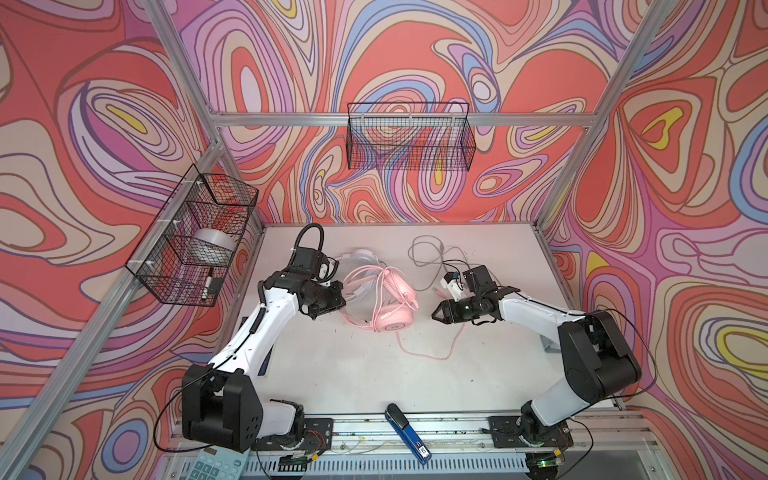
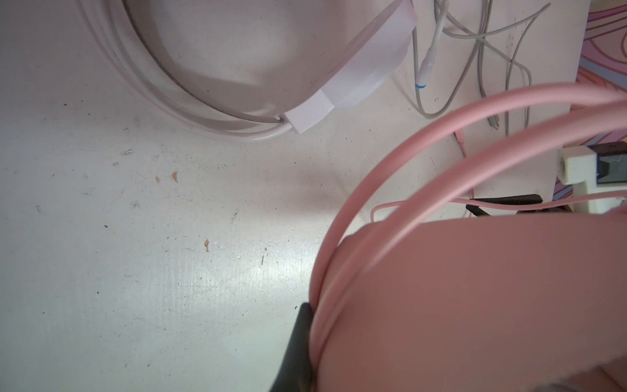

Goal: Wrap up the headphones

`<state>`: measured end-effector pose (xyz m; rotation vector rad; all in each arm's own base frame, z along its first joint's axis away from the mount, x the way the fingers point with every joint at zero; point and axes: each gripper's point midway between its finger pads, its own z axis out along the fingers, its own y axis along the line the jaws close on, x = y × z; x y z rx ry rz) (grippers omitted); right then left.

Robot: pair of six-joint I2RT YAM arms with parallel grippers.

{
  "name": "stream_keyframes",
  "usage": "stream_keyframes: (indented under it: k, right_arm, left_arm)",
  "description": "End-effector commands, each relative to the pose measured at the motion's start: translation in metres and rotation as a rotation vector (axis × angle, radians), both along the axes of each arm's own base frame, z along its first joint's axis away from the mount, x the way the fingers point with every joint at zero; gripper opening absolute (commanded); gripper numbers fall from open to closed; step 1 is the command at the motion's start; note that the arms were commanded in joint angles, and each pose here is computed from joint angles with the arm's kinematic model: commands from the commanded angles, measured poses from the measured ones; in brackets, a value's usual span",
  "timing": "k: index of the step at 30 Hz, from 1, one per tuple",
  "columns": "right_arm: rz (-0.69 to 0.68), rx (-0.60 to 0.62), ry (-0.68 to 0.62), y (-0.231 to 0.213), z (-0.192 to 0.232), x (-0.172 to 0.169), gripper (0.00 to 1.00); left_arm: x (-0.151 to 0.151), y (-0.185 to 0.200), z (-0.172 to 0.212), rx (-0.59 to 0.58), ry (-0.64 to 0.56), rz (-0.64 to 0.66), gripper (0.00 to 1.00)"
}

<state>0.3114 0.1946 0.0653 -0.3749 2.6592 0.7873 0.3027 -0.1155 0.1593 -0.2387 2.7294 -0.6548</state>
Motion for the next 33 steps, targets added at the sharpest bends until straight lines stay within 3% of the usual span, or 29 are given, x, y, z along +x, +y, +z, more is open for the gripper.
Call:
stream_keyframes:
  k: [1, 4, 13, 26, 33]
  right_arm:
    - [0.012, -0.097, 0.005, -0.009, 0.002, -0.015, 0.56]
    - [0.077, -0.199, -0.004, -0.005, -0.002, -0.031, 0.56]
    - [0.215, -0.319, -0.108, 0.025, 0.017, -0.045, 0.56]
    - [0.454, -0.434, -0.383, -0.002, 0.041, -0.060, 0.62]
    - [0.702, -0.482, -0.380, -0.018, 0.013, -0.097, 0.61]
  left_arm:
    - [0.009, -0.007, 0.024, -0.074, -0.062, 0.014, 0.00]
    - [0.010, -0.007, 0.020, -0.074, -0.050, 0.022, 0.00]
    - [0.012, -0.001, 0.017, -0.069, -0.035, 0.047, 0.00]
    - [0.018, 0.012, 0.009, -0.096, -0.004, 0.119, 0.00]
    - [0.023, 0.016, 0.003, -0.099, 0.016, 0.144, 0.00]
